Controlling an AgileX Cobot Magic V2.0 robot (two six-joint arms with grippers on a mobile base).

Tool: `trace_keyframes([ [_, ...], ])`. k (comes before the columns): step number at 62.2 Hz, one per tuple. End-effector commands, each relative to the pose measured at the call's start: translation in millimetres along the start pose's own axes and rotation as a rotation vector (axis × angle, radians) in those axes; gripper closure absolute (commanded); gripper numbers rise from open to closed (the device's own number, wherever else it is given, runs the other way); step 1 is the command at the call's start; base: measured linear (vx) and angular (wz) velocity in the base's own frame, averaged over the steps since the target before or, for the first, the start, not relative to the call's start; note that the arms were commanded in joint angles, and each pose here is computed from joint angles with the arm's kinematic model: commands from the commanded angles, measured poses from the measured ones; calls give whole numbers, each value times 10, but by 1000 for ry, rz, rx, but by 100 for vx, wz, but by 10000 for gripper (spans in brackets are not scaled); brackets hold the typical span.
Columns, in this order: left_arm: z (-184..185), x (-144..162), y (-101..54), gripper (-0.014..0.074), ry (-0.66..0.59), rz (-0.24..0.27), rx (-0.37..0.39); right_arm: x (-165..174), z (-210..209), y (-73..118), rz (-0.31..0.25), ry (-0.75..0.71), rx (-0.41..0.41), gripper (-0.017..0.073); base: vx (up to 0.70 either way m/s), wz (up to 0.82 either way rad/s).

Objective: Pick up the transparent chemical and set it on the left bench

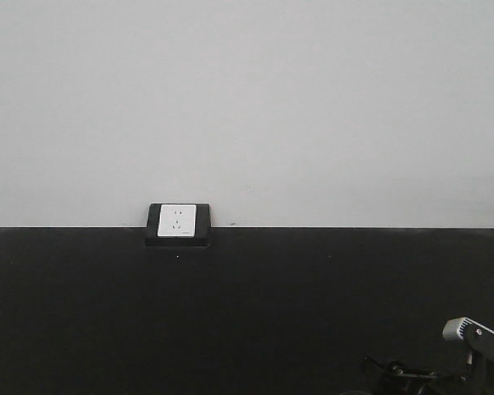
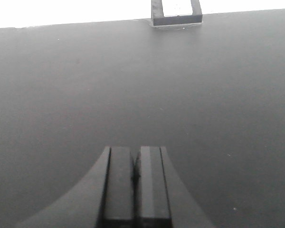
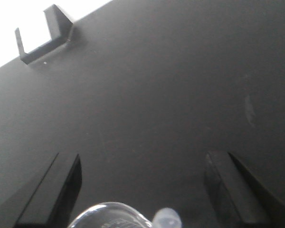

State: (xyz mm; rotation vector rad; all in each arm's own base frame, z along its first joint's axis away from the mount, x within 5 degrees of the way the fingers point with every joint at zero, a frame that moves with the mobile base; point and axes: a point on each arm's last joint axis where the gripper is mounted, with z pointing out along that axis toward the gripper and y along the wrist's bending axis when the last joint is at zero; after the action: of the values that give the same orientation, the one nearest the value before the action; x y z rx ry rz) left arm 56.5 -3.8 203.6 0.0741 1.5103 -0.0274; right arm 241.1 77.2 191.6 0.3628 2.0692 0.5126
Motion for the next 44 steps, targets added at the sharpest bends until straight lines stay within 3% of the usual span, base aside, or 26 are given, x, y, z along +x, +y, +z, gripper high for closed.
trace_keyframes([
  [1,-13,-28,1,597,-81,-9,-2,-144,-13,100,24,-75,-48,-9,0,0],
  [13,-13,-28,1,597,-81,-9,-2,-91,-10,76,84,-17,-22,95,0,0],
  [34,-13,-28,1,597,-81,-9,-2,-106,-11,84,76,-33,-31,547,0,0],
  [44,-13,-28,1,597,-81,-9,-2,-190,-50,135,24,-110,-79,566,0,0],
])
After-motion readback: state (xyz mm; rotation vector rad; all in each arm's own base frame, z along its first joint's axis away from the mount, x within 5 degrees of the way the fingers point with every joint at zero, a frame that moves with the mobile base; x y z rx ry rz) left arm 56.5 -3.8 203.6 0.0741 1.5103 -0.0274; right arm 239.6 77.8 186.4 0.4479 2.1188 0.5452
